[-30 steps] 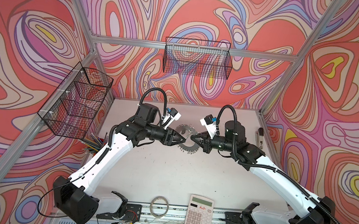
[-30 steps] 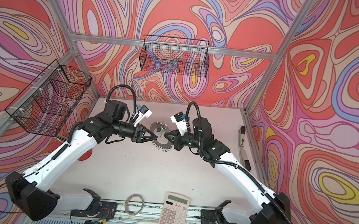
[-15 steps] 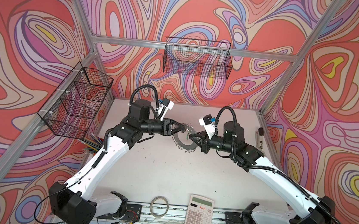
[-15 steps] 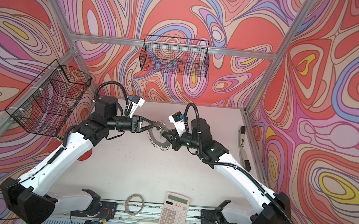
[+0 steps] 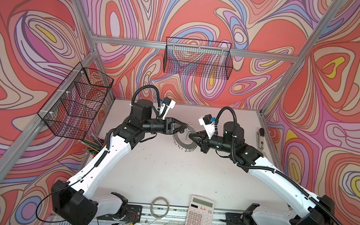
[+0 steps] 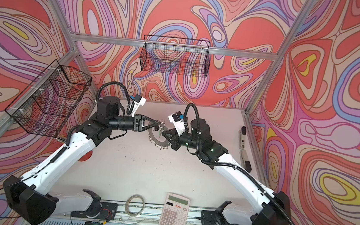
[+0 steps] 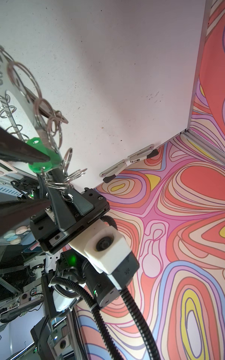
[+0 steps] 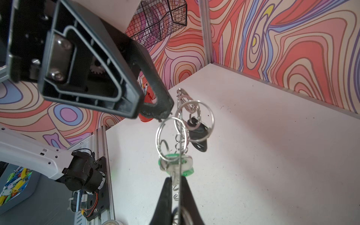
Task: Attach keys to a key ring
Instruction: Insert the key into the keyring.
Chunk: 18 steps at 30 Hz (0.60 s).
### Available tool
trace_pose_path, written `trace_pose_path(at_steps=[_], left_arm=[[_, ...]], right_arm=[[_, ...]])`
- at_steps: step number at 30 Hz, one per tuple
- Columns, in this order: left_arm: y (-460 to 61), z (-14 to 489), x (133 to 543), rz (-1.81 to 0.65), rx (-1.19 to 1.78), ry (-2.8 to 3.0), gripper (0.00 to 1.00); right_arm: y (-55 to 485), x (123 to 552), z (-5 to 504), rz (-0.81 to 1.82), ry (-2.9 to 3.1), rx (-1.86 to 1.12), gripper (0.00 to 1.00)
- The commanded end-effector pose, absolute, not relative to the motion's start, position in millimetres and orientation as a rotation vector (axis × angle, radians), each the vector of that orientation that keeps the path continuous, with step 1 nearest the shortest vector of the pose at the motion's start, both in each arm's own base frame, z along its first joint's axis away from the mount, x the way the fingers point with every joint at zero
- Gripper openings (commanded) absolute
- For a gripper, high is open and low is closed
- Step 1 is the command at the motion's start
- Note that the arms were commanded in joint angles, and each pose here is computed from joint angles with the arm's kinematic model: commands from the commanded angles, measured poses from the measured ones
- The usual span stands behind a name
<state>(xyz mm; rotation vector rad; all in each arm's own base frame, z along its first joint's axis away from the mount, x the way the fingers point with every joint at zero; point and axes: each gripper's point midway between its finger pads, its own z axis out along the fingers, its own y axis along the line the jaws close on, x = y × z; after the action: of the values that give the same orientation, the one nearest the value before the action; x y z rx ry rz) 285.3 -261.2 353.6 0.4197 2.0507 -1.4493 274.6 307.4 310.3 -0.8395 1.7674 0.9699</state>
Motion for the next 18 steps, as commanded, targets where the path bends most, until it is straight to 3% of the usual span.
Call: trace_pose_path(at_steps=[1,18], left_arm=[[-265.3,352.3,285.5,-1.458,0.433,2.039,0.32],[-266.8,348.2,282.0,-1.418,0.460,2.048,0.34]], right_arm=[[312.1,279.2,326.9,0.966,1.700,-0.835,0.00],[316.6,280.7,322.1,0.972,1.708,-0.842,0.00]])
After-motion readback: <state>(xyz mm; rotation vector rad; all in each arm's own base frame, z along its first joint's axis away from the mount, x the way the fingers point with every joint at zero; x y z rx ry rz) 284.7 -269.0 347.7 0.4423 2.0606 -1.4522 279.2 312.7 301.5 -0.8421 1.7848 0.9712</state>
